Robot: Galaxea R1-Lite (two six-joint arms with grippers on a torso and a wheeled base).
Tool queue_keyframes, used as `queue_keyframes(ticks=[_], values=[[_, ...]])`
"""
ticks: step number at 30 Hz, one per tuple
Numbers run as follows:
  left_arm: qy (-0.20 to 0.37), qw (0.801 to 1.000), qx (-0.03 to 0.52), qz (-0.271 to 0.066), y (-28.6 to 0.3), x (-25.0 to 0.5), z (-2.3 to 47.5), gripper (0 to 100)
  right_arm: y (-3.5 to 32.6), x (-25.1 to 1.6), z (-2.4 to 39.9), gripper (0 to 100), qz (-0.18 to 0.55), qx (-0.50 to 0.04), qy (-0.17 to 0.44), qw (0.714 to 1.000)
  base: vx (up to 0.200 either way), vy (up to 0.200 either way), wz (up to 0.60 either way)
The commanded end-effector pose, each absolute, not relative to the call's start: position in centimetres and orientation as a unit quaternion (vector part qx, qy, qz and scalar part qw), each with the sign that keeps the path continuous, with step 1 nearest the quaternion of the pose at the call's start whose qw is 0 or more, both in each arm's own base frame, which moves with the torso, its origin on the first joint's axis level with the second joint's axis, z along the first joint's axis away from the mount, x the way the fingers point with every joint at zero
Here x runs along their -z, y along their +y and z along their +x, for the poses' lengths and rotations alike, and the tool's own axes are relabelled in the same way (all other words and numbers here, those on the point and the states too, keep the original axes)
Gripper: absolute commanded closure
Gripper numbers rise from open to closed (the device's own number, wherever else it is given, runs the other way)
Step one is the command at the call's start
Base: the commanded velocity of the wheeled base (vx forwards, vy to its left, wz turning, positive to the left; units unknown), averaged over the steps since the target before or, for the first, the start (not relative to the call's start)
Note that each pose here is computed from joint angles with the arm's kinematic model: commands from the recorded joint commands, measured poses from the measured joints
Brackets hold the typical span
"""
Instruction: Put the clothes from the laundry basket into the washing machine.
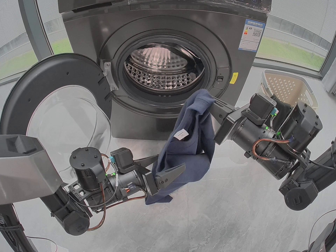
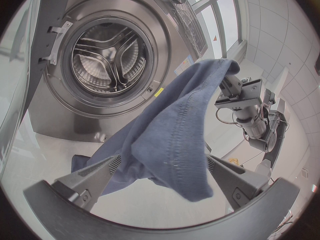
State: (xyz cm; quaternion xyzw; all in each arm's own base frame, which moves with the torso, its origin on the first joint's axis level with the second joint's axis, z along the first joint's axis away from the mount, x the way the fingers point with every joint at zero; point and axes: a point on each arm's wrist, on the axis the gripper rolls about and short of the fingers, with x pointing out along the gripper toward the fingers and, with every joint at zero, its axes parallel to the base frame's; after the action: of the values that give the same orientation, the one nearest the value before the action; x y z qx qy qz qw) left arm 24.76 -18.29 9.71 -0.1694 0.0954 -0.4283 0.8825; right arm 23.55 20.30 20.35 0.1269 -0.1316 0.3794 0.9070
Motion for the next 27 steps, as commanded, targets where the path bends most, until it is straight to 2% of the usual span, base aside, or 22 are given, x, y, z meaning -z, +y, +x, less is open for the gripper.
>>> queue_keyframes(ticks=[1, 13, 21, 22, 27], values=[[0.114, 0.881, 0.428, -0.166, -18.6, -8.2, 24.8, 0, 20.5, -20.4, 23.8, 100, 0.129, -0.376, -0.133, 0.908, 0.000, 0.000, 0.00], [0.123, 0.865, 0.458, -0.161, -20.4, -7.9, 23.5, 0, 20.8, -20.0, 24.4, 100, 0.131, -0.374, -0.130, 0.909, 0.000, 0.000, 0.00], [0.102, 0.877, 0.439, -0.165, -21.2, -8.1, 24.5, 0, 20.8, -19.9, 24.4, 100, 0.134, -0.370, -0.126, 0.911, 0.000, 0.000, 0.00], [0.102, 0.877, 0.439, -0.165, -21.2, -8.1, 24.5, 100, 20.8, -19.9, 24.4, 100, 0.134, -0.370, -0.126, 0.911, 0.000, 0.000, 0.00], [0.104, 0.879, 0.436, -0.165, -21.6, -7.6, 25.2, 100, 20.8, -19.9, 24.3, 100, 0.133, -0.370, -0.127, 0.911, 0.000, 0.000, 0.00]])
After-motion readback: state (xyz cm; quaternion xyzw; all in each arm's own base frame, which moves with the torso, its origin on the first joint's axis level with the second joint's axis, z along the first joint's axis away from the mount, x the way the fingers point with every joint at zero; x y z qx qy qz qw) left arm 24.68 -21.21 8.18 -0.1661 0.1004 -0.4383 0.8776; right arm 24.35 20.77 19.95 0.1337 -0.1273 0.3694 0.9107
